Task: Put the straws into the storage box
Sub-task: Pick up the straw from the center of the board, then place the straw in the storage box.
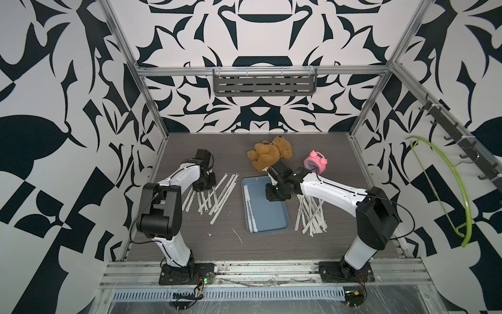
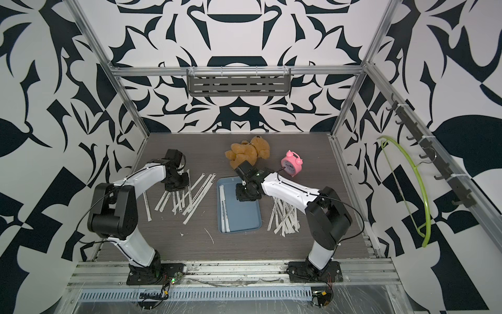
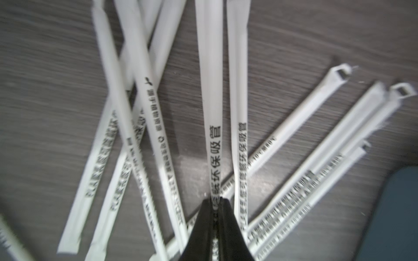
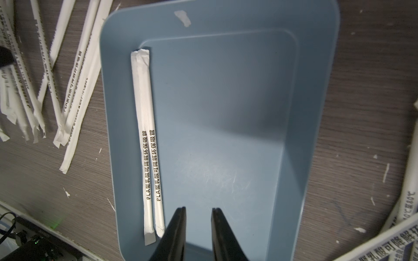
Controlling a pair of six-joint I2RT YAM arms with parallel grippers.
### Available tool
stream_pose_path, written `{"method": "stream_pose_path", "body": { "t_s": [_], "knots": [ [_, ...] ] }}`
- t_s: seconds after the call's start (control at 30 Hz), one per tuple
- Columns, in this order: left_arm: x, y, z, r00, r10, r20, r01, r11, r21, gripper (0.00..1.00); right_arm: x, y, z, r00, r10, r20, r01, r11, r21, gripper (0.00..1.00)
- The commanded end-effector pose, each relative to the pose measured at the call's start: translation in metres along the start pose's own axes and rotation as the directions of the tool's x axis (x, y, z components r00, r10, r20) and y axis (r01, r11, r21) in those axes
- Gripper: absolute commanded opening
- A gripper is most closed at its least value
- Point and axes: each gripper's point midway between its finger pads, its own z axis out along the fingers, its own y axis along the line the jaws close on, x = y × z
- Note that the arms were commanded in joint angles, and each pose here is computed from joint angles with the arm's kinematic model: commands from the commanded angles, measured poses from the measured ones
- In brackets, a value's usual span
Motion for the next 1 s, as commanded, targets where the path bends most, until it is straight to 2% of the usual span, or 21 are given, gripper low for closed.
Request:
{"method": "stream_pose_path", "body": {
  "t_s": [0.0, 0.1, 0.17, 0.3, 0.4, 0.5, 0.67, 0.83, 0.97],
  "knots": [
    [0.016, 0.002, -0.024, 1.000, -0.008, -0.010, 0.008, 1.000, -0.003, 0.08, -0.009, 0.006, -0.017, 0.999, 0.022, 0.031, -0.020, 0.999, -0.049, 0.25],
    [0.026, -0.009, -0.038, 1.000, -0.014, -0.001, 0.014, 1.000, 0.015, 0.08, -0.015, 0.004, -0.024, 0.998, 0.041, 0.042, -0.038, 0.997, -0.074, 0.25],
    [0.033, -0.029, -0.049, 1.000, -0.018, 0.014, 0.018, 0.999, 0.048, 0.08, -0.018, 0.000, -0.030, 0.997, 0.055, 0.054, -0.051, 0.996, -0.077, 0.25],
    [0.058, -0.114, -0.069, 0.999, -0.010, 0.046, 0.001, 0.980, 0.197, 0.04, -0.029, -0.024, -0.049, 0.988, 0.114, 0.107, -0.107, 0.992, -0.069, 0.24],
    [0.085, -0.176, -0.068, 0.998, -0.049, 0.042, 0.033, 0.948, 0.316, 0.02, -0.033, -0.043, -0.057, 0.983, 0.131, 0.128, -0.127, 0.991, -0.041, 0.24],
    [0.106, -0.206, -0.049, 0.998, -0.064, 0.019, 0.055, 0.946, 0.318, 0.01, -0.033, -0.053, -0.060, 0.981, 0.138, 0.138, -0.136, 0.990, -0.023, 0.23],
    [0.127, -0.217, -0.018, 1.000, -0.021, 0.005, 0.020, 0.974, 0.226, 0.00, -0.029, -0.057, -0.059, 0.982, 0.135, 0.132, -0.134, 0.991, -0.017, 0.23],
    [0.137, -0.206, 0.006, 1.000, -0.012, -0.011, 0.014, 0.989, 0.146, 0.00, -0.025, -0.059, -0.054, 0.983, 0.136, 0.119, -0.136, 0.991, -0.014, 0.23],
    [0.140, -0.196, 0.016, 0.999, 0.035, -0.016, -0.033, 0.996, 0.084, 0.02, -0.022, -0.060, -0.051, 0.984, 0.137, 0.113, -0.136, 0.991, -0.013, 0.23]
  ]
}}
